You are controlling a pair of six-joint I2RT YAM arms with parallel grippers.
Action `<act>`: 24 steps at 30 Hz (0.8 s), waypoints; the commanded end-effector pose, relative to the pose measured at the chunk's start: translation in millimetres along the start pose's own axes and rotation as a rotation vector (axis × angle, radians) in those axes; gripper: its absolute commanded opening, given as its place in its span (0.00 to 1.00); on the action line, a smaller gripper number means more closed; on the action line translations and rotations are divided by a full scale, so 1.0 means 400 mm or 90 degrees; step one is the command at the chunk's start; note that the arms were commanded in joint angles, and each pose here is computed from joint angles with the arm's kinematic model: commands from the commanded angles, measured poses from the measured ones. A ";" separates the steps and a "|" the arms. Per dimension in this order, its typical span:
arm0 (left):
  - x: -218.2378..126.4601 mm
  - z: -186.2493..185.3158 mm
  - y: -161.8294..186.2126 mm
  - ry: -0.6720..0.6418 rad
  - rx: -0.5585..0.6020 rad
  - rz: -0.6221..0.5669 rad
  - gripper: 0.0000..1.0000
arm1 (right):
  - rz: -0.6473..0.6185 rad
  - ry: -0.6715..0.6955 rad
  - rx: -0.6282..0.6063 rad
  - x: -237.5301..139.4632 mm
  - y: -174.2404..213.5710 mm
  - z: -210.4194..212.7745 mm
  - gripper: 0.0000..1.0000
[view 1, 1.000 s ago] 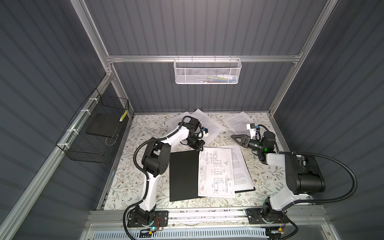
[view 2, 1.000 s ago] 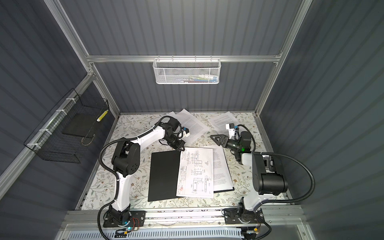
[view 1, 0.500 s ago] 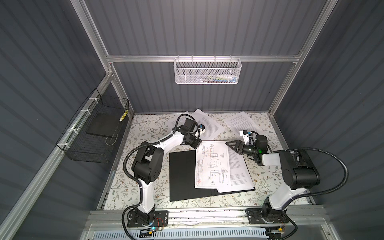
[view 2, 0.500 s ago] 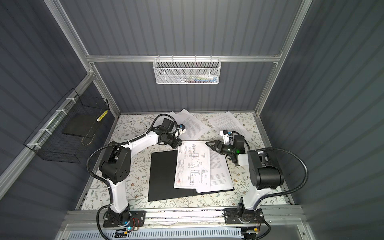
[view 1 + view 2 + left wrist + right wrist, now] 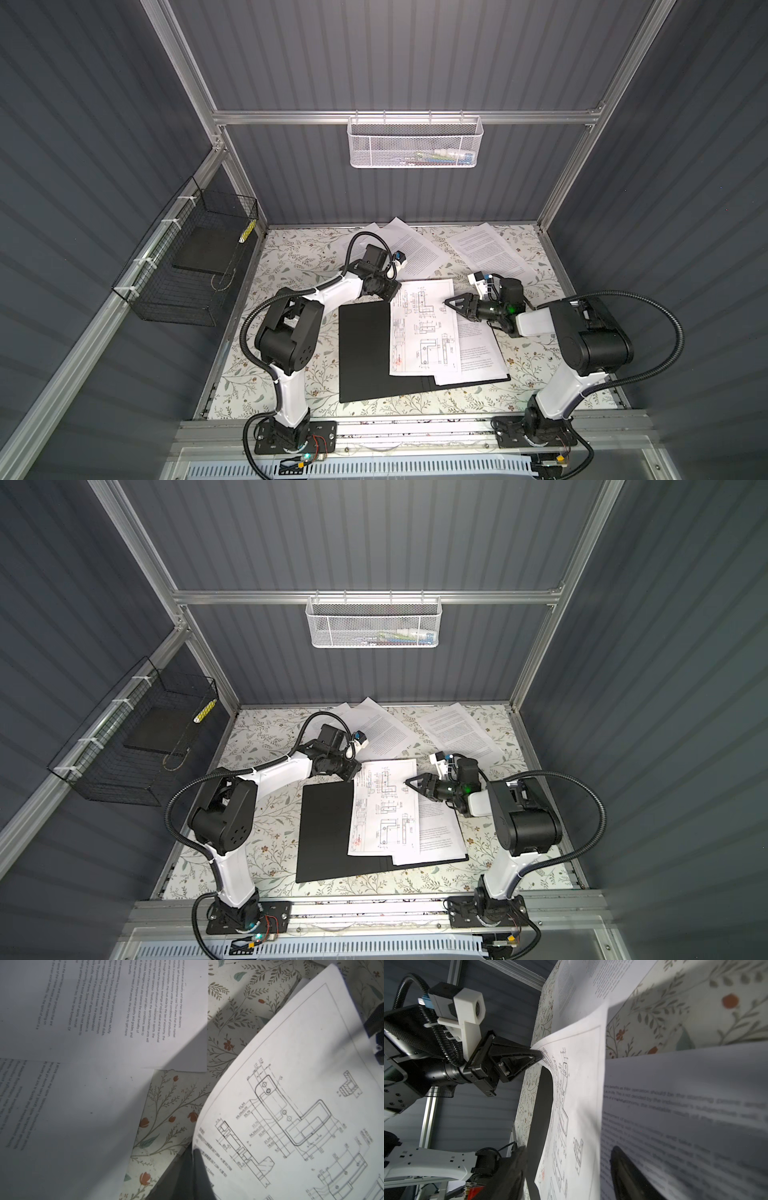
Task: Put the files into the folder
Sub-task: 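Release the drawing sheet onto the folder while the right gripper reaches to press it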
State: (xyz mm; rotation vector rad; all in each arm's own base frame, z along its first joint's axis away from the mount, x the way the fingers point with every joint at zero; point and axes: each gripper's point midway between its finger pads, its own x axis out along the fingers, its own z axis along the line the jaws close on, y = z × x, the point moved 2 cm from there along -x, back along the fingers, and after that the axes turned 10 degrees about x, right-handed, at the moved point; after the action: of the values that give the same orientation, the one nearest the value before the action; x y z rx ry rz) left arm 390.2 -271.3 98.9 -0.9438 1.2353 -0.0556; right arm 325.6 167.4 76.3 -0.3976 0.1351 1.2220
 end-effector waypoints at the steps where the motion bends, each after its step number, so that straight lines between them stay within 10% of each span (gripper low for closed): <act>1: -0.035 0.015 -0.030 -0.019 -0.005 -0.034 0.00 | 0.018 -0.018 0.009 0.007 0.025 0.001 0.56; 17: -0.066 0.019 -0.042 -0.017 -0.031 -0.061 0.01 | 0.018 -0.025 0.020 -0.010 0.022 0.057 0.00; 20: -0.085 0.011 -0.057 -0.007 -0.039 -0.073 0.11 | 0.020 0.002 0.019 -0.019 0.005 0.082 0.00; 24: -0.145 0.015 -0.082 -0.031 -0.056 -0.092 0.51 | 0.038 -0.001 0.013 -0.052 -0.015 0.145 0.00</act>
State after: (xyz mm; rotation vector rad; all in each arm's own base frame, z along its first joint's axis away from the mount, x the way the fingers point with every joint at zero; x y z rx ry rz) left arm 391.7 -264.4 137.6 -1.0577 1.1637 -0.0775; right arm 322.7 172.4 125.9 -0.3775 0.1294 1.2454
